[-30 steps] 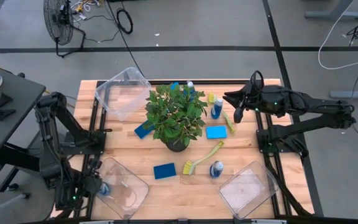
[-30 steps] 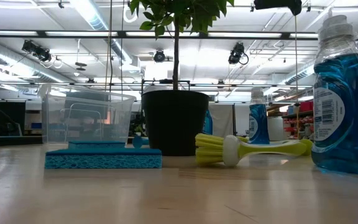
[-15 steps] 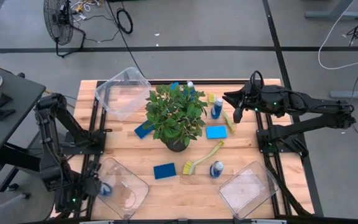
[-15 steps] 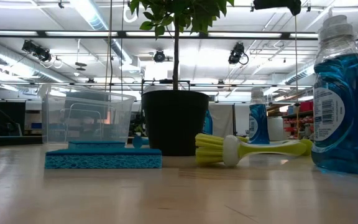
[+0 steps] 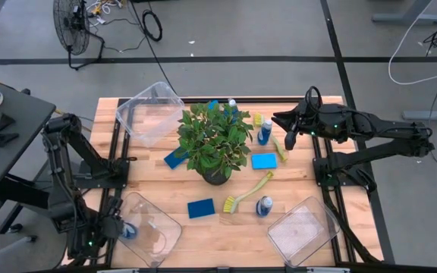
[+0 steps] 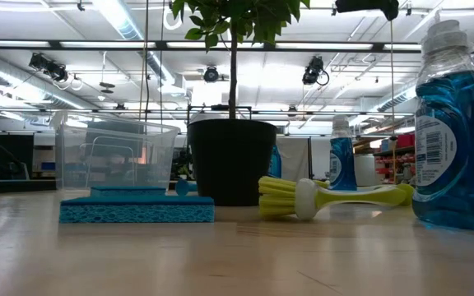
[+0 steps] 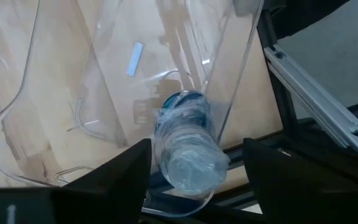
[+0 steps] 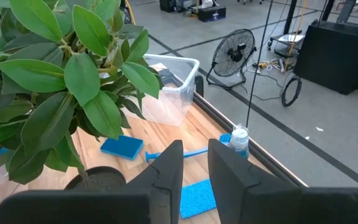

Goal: Pick & Place Kitchen Sink Supplies
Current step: Put the blue liquid soap bottle into the bottom left transparent bin

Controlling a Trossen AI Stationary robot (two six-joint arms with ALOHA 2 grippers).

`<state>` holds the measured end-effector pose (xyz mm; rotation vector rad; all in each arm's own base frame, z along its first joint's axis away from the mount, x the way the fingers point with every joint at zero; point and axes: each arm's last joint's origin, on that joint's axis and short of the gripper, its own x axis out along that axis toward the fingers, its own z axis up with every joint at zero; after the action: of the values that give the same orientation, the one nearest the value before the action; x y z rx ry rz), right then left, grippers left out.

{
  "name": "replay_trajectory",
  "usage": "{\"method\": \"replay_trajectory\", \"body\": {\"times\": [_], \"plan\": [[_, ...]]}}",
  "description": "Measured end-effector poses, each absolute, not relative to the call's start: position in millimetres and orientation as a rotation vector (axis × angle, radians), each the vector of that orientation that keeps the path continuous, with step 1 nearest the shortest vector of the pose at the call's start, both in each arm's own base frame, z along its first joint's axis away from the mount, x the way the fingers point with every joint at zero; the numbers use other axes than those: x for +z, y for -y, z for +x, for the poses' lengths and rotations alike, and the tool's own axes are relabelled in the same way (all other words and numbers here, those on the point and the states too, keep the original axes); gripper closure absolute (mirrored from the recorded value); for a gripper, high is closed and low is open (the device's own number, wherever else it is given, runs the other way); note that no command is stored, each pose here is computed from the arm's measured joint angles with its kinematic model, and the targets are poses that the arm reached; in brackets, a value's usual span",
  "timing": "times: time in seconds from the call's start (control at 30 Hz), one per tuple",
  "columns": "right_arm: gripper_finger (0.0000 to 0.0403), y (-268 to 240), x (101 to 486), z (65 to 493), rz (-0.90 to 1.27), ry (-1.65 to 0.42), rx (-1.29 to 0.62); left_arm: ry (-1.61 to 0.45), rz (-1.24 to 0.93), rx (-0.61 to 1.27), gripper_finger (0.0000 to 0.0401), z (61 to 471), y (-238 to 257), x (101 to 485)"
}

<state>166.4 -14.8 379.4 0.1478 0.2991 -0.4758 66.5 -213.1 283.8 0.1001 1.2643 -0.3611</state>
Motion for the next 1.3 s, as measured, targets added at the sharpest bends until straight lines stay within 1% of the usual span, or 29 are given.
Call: {"method": "replay_trajectory", "body": {"times": [0.1, 0.33, 0.43, 0.6, 0.77, 1.03, 1.13, 1.3], "plan": [[0.0323, 14.8, 379.4, 166.4, 0.148, -0.299, -0.476, -1.26, 0.113, -0.392, 0.0128, 66.9, 213.4, 291.9], [0.0323, 14.5, 379.3, 166.4, 0.151, -0.301, -0.463, -1.225, 0.126, -0.421, 0.0126, 78.8, 207.3, 323.5], [0.0323, 13.7, 379.1, 166.7, 0.154, -0.306, -0.434, -1.19, 0.178, -0.385, 0.0126, 85.6, 198.8, 335.7], [0.0323, 11.6, 378.7, 167.4, 0.135, -0.324, -0.35, -1.073, 0.276, -0.217, 0.0129, 97.9, 176.6, 349.6], [0.0323, 9.9, 376.9, 167.2, 0.141, -0.349, -0.293, -0.966, 0.262, -0.059, 0.0156, 108.8, 153.5, 358.4], [0.0323, 10.5, 365.6, 161.6, 0.134, -0.474, -0.334, -0.766, 0.194, 0.225, 0.0204, 125.5, 128.8, 367.5], [0.0323, 11.4, 364.3, 160.6, 0.139, -0.485, -0.368, -0.673, 0.134, 0.328, 0.0213, 133.6, 123.9, 370.3], [0.0323, 11.5, 363.5, 160.1, 0.132, -0.495, -0.371, -0.623, 0.067, 0.393, 0.0218, 145.0, 118.3, 372.8]]}}
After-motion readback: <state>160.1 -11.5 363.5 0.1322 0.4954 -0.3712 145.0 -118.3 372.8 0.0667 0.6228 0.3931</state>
